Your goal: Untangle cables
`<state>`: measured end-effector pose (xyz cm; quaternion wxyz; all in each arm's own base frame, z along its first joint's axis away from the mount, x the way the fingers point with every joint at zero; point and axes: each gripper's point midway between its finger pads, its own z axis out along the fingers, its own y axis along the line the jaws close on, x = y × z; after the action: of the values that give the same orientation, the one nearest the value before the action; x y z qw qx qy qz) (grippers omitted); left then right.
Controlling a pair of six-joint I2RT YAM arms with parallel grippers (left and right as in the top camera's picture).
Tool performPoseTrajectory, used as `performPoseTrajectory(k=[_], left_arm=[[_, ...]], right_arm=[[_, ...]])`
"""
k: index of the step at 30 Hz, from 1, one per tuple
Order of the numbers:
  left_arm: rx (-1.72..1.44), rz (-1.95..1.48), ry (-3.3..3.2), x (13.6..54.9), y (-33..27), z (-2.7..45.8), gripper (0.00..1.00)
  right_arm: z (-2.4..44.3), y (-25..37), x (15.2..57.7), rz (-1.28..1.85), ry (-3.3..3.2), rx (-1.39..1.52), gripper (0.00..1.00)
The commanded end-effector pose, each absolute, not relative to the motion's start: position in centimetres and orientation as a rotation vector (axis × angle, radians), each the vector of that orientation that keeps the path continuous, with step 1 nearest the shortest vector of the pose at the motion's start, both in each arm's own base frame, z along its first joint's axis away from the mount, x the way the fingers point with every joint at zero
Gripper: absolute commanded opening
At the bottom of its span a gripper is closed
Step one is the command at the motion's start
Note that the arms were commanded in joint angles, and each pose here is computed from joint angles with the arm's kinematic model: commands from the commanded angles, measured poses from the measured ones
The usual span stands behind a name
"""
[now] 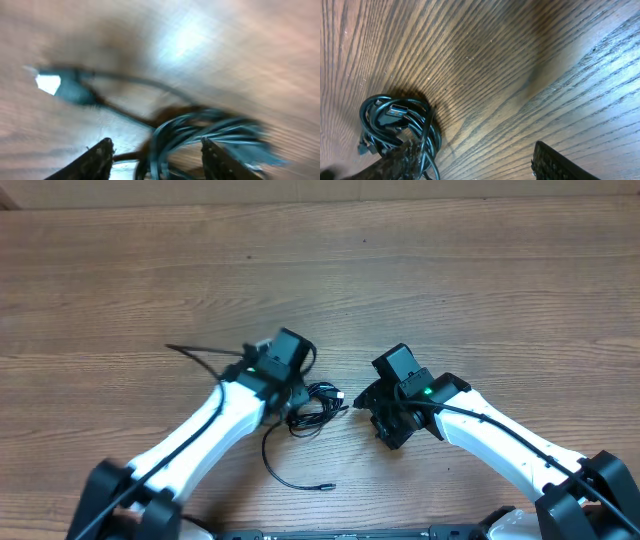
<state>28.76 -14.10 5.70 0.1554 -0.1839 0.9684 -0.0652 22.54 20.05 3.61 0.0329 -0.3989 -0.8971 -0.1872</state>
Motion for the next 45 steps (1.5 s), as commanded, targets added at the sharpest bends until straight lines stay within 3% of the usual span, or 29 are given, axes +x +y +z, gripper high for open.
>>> performPoseTrajectory(k=[1,6,11,14,17,33,38,41,45], left_arm=[[-0.323,-0.254,2.670,30.5,-14.5,10.0,0.63],[-0.195,-0.237,2.729,29.9,-14.8,8.9,0.51],[0.194,-0.332,2.873,27.5,-16.9,6.4,0.54],[0.199,-0.283,2.962,26.5,-16.4,4.5,0.35],[0.177,-0.234,3.041,25.6,-15.8,2.8,0.25],[-0.137,-0.074,3.080,25.3,-13.9,0.2,0.33],[-0.199,-0.077,3.076,25.1,-13.8,-0.3,0.21],[-0.217,-0.079,3.074,25.2,-13.8,-0.3,0.07],[-0.211,-0.080,3.064,25.4,-13.9,-0.3,0.04]], right_arm=[[3.6,19.9,22.9,-0.575,-2.776,-1.229,0.73],[3.6,19.9,22.8,-0.575,-2.776,-1.228,0.75],[3.6,19.9,22.9,-0.575,-2.777,-1.227,0.75],[3.6,19.9,22.9,-0.577,-2.794,-1.197,0.77],[3.6,19.8,22.9,-0.575,-2.815,-1.167,0.80],[3.5,19.5,23.0,-0.558,-2.829,-1.178,0.82],[3.5,19.5,23.0,-0.558,-2.830,-1.177,0.82],[3.5,19.5,23.0,-0.557,-2.829,-1.178,0.82],[3.5,19.5,22.9,-0.553,-2.827,-1.177,0.82]])
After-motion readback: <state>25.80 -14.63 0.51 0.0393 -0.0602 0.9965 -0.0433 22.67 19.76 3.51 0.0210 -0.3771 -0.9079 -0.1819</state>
